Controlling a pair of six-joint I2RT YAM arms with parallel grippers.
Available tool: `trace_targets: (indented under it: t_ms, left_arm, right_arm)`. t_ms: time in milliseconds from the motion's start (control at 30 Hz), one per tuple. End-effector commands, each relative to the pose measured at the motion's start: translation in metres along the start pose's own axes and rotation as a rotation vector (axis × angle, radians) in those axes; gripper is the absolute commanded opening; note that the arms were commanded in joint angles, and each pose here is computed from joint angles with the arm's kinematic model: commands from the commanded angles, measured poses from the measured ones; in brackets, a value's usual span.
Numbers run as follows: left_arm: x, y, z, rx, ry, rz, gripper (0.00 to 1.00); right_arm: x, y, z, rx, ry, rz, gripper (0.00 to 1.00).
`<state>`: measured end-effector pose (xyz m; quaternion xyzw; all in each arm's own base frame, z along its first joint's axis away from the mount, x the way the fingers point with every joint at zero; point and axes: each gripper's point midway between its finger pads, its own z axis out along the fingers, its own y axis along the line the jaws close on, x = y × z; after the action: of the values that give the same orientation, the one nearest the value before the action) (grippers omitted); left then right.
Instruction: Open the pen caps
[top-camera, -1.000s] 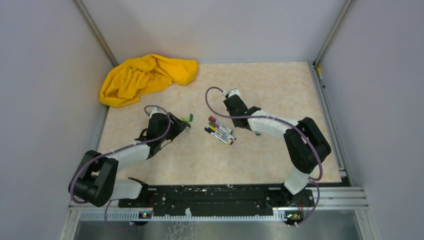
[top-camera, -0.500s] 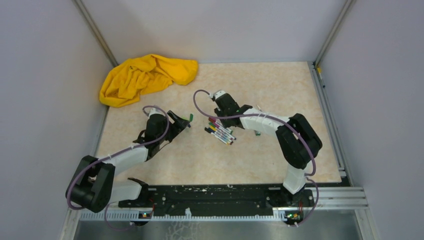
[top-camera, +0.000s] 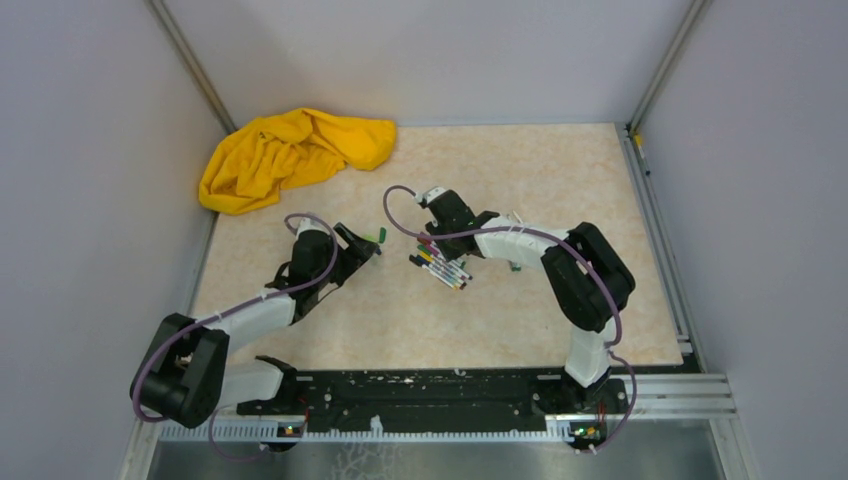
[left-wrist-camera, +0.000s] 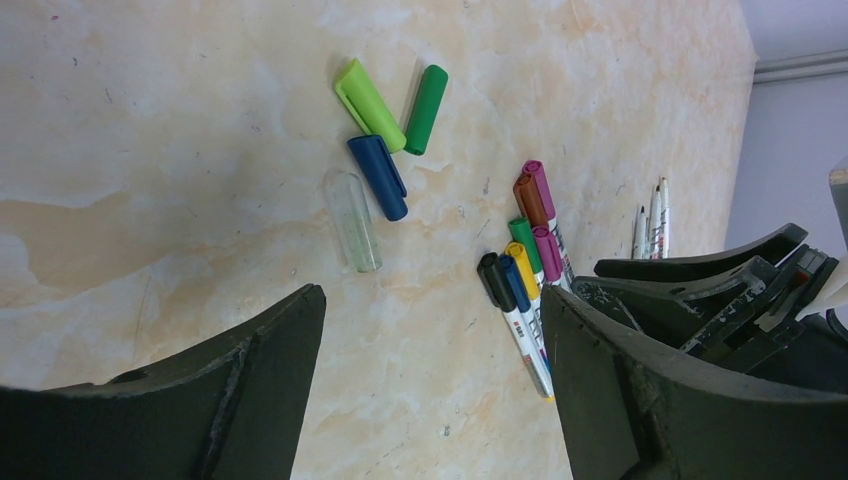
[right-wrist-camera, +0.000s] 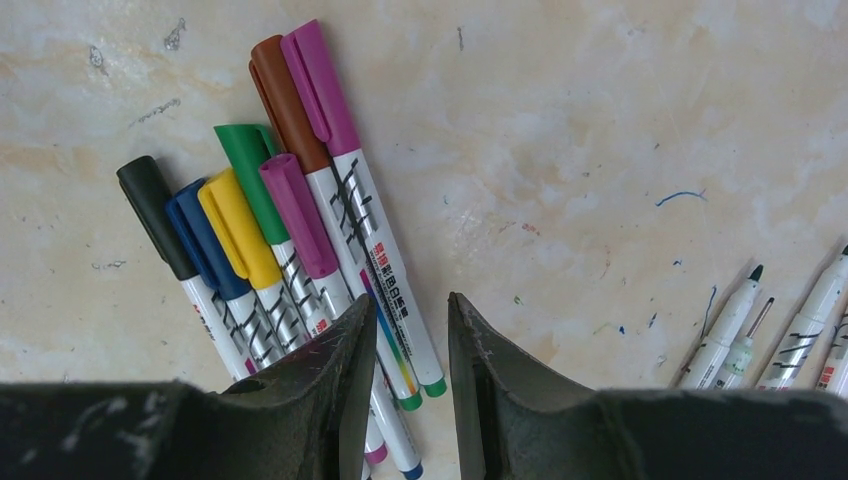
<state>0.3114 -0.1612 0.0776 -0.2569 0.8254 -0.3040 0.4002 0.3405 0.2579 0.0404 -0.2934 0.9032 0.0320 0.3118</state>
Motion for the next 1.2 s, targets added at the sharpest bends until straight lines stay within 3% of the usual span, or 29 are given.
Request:
trace_targets:
  t_ms: [0, 767, 833, 933, 1033, 1167]
  left_arm:
    - [-0.004, -0.008, -0.002, 0.037, -0.019, -0.001, 0.84]
    - [-0.003, -0.001, 0.0, 0.016, -0.027, -0.008, 0.84]
    - [-0.003, -0.002, 0.0, 0.017, -0.028, -0.008, 0.84]
    - [-0.003, -0.002, 0.0, 0.019, -0.029, -0.01, 0.84]
    - [-0.003, -0.003, -0.001, 0.024, -0.026, -0.012, 0.84]
    - [-0.003, -0.008, -0.005, 0.048, -0.019, -0.011, 0.84]
  right_arm:
    - [-0.02, 0.004, 0.002, -0.01, -0.058, -0.006, 0.32]
    - [0.0, 0.005, 0.021, 0.0, -0.012, -0.031, 0.31]
    - [0.005, 0.005, 0.022, 0.001, -0.003, -0.031, 0.28]
    - [0.017, 0.006, 0.025, -0.002, 0.027, -0.025, 0.1]
    - [0.026, 0.007, 0.026, -0.003, 0.041, -0.011, 0.0]
    - [0.024, 0.002, 0.022, 0.017, 0.02, 0.008, 0.0]
